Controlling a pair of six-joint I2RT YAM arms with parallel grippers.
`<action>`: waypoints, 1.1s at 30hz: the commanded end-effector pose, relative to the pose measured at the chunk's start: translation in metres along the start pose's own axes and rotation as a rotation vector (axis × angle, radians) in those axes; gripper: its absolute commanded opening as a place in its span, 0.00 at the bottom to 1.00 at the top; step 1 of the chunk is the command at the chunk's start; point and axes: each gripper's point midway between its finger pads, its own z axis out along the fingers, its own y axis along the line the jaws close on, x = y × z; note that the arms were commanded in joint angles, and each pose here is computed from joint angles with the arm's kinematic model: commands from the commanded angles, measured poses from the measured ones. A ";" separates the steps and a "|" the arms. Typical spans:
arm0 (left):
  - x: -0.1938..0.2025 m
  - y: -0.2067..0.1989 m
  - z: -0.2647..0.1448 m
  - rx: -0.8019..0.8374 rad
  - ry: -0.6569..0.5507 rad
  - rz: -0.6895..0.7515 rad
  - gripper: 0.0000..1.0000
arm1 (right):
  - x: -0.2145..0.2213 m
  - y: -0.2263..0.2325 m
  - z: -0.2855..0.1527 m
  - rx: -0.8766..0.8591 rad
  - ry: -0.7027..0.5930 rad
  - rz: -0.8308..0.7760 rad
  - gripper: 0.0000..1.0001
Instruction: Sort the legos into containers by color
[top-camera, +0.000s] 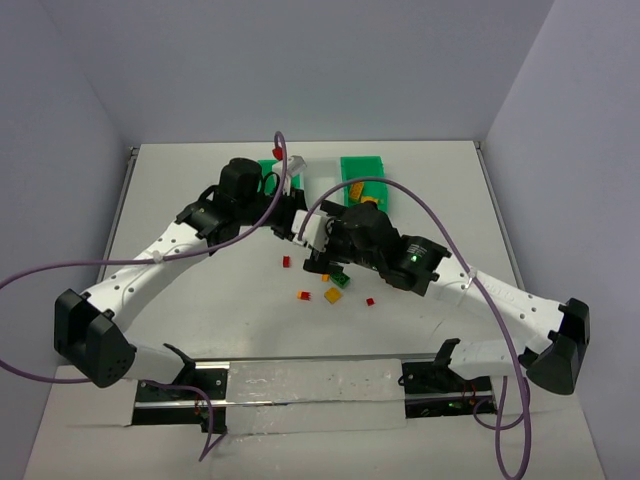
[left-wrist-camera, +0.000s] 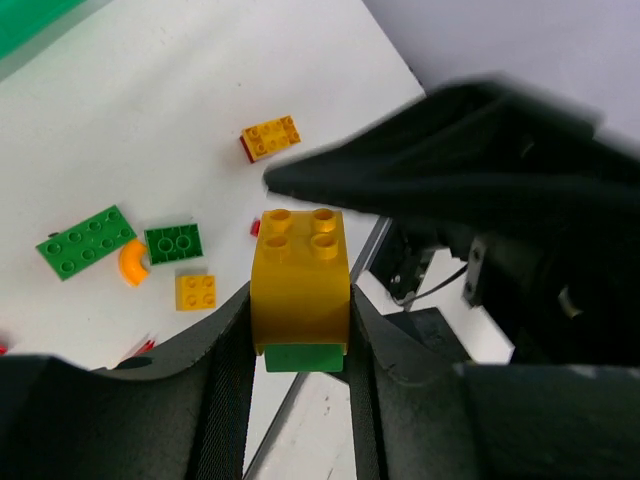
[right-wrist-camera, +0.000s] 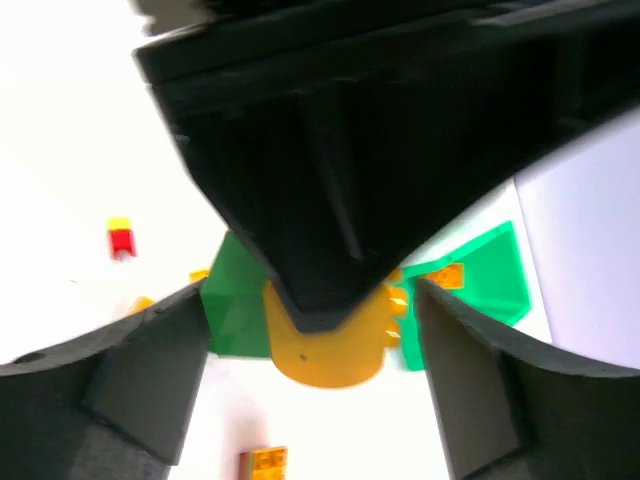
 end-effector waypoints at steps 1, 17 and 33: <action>0.012 -0.011 -0.011 0.091 0.020 0.126 0.00 | -0.014 -0.013 -0.025 0.014 -0.066 0.084 1.00; 0.082 -0.040 -0.060 0.425 0.123 0.626 0.00 | -0.029 0.051 -0.097 -0.609 -0.110 0.365 1.00; 0.060 -0.055 -0.063 0.429 0.022 0.643 0.00 | -0.075 0.044 -0.073 -0.755 -0.225 0.578 0.93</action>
